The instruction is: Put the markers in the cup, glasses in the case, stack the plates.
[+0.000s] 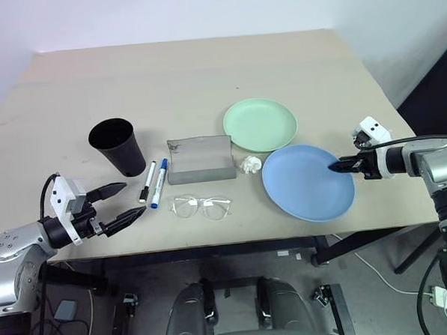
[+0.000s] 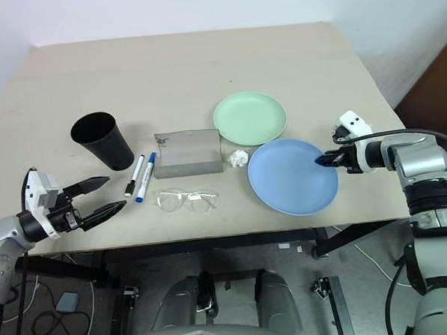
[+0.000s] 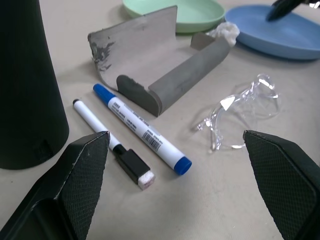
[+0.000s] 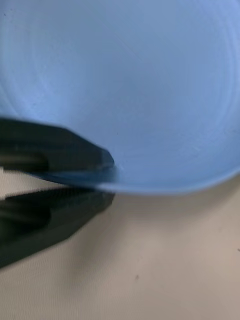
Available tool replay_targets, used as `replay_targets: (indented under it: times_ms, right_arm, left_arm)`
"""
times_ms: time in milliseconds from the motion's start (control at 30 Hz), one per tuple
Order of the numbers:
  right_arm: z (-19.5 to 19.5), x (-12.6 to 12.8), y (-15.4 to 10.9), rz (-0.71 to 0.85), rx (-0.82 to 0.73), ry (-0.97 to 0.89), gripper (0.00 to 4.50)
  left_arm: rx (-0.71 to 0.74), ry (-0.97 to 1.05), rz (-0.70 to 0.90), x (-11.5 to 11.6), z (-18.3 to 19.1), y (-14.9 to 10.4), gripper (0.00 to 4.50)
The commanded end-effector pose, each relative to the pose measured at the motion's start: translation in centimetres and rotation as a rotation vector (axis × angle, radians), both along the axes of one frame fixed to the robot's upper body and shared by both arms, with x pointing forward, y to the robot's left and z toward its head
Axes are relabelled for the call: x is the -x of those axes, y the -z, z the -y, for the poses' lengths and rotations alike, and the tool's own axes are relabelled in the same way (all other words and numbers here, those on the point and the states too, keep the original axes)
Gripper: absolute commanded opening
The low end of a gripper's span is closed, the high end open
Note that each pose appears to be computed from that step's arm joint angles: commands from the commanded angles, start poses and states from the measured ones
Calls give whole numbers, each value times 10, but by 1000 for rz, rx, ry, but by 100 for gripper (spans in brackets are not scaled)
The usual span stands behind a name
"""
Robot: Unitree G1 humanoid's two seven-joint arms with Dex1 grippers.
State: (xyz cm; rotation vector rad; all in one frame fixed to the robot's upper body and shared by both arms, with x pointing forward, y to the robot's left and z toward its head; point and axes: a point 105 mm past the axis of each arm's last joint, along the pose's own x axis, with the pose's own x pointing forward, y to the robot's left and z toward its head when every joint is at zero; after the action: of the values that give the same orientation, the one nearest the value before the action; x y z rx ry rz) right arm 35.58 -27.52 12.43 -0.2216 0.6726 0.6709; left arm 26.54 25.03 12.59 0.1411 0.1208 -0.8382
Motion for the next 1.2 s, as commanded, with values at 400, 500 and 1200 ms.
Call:
replay_targets:
  times_ms: [400,500,1200]
  right_arm:
    - [-10,12,-50,16,-164,-80,3]
    - [-19,8,-71,74,-240,-96,3]
    - [-47,-100,-112,281,-481,434,3]
  left_arm:
    - [13,24,21,-1,5,0,450]
    - [12,26,23,-2,5,-1,450]
    - [24,18,39,-1,32,-20,450]
